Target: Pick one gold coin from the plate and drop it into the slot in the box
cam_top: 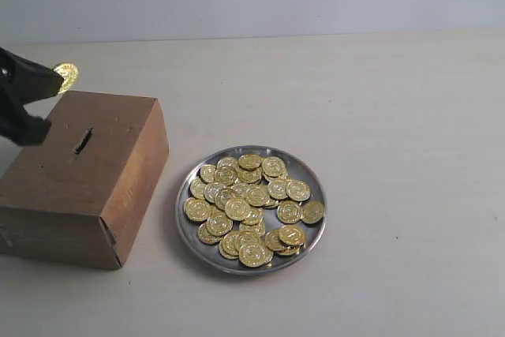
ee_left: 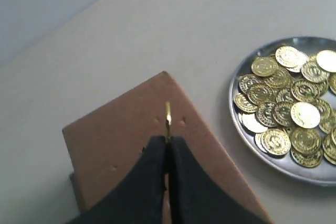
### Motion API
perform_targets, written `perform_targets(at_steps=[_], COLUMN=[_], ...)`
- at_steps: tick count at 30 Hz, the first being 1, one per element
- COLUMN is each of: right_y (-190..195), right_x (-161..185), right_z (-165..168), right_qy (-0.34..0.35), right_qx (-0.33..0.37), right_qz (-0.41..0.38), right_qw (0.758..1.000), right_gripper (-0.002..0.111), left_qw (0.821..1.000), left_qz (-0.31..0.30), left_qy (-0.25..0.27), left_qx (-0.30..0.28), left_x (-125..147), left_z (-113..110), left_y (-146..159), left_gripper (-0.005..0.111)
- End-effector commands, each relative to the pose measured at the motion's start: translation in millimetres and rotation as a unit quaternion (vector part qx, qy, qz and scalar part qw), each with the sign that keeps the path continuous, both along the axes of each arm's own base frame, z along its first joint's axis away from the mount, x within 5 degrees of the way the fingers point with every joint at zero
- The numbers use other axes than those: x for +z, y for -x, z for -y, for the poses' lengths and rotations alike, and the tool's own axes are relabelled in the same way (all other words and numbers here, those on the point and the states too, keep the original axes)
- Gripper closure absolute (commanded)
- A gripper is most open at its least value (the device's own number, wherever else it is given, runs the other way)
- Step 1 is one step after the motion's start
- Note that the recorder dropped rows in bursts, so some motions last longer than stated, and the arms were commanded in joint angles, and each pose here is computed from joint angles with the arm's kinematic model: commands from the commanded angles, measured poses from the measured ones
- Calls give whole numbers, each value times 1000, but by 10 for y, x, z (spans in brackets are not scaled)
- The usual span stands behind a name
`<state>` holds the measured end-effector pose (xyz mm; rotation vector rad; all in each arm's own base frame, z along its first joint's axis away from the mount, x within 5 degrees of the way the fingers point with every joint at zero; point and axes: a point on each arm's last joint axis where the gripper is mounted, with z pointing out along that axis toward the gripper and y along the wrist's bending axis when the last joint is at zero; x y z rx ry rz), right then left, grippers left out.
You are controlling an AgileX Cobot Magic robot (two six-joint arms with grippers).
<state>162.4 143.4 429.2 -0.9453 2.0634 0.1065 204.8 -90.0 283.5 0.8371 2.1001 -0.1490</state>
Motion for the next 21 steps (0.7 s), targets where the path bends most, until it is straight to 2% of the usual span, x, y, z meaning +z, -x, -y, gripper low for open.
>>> perform_targets(at_steps=[1, 4, 6, 12, 21], right_y=[158, 194, 196, 184, 155], right_x=[48, 1, -55, -296, -535], right_z=[12, 11, 14, 1, -31], right_qy=[-60, -51, -43, -10, 7], right_qx=[17, 19, 17, 19, 30], right_qz=[-45, -75, -83, -108, -110], right_qw=[997, 996, 995, 994, 993], right_gripper=[108, 108, 108, 108, 108], left_qw=[987, 967, 956, 939, 926], left_qz=[-118, -219, -262, -289, -320], left_qy=[61, 57, 42, 15, -6], left_qx=[93, 119, 127, 185, 197], left_x=[46, -41, -130, -303, -524], left_z=[-37, 59, 110, 95, 103], left_y=[-246, -485, -642, -852, -928], left_gripper=[107, 107, 107, 107, 107])
